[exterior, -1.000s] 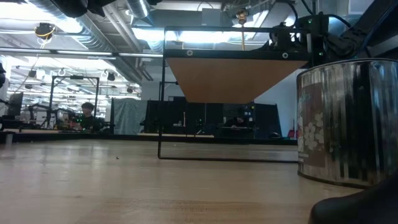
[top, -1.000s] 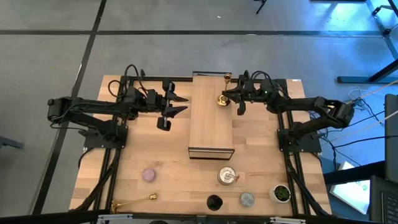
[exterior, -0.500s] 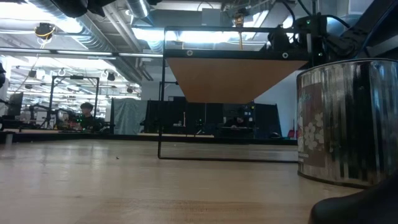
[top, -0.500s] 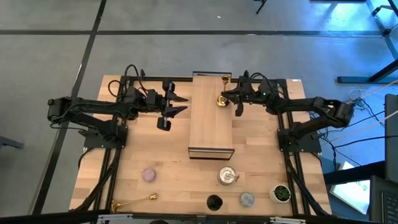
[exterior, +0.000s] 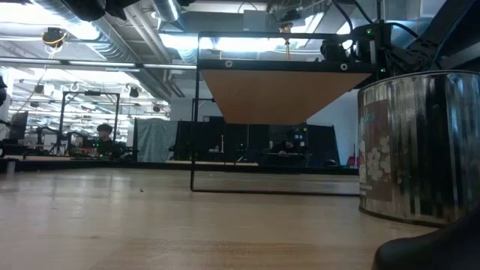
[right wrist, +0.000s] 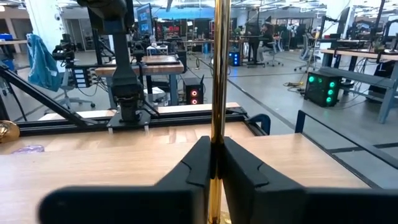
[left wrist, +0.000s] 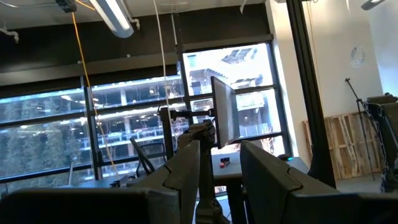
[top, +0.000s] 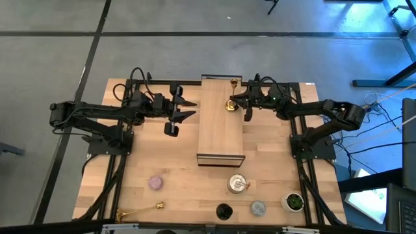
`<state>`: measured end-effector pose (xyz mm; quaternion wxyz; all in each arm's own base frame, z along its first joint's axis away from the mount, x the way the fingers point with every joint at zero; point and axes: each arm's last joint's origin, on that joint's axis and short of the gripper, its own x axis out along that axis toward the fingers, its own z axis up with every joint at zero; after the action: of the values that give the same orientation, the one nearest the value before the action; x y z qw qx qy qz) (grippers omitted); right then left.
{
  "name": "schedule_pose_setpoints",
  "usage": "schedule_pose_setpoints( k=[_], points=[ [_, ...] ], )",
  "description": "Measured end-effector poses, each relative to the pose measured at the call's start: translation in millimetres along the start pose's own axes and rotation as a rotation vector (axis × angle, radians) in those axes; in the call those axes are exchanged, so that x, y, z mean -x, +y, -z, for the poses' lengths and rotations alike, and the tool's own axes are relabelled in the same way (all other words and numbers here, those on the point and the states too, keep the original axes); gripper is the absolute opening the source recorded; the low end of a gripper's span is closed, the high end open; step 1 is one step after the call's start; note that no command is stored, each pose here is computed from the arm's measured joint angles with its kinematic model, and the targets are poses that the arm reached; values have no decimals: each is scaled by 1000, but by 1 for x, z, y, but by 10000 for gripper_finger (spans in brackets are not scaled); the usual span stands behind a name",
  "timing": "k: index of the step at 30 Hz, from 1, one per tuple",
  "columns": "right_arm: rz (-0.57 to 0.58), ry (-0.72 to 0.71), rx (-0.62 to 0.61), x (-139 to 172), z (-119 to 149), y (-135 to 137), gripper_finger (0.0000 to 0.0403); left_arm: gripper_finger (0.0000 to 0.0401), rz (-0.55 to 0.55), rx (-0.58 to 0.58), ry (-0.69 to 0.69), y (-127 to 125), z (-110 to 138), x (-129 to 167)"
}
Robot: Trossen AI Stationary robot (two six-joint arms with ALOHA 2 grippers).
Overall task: Pick & Place candle stick holders
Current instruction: Put the right golden candle holder on the shelf, then put the brown scented candle on the shelf
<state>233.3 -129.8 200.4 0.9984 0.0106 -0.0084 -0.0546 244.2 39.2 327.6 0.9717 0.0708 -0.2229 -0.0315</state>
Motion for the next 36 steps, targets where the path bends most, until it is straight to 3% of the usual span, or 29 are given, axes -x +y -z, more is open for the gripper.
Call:
schedule_pose_setpoints(
  k=[8,22,31,36],
  points=[
    [-2,-1,-7,0,0,0,119,111,0,0,0,0,0,0],
    [-9,-32,-28,1,-6,1,151,111,0,0,0,0,0,0],
    [-6,-25,-106,10,-19,5,246,111,1,2,4,0,0,0],
    [-3,8,-120,20,-28,10,283,111,56,18,2,-2,0,0]
  ],
)
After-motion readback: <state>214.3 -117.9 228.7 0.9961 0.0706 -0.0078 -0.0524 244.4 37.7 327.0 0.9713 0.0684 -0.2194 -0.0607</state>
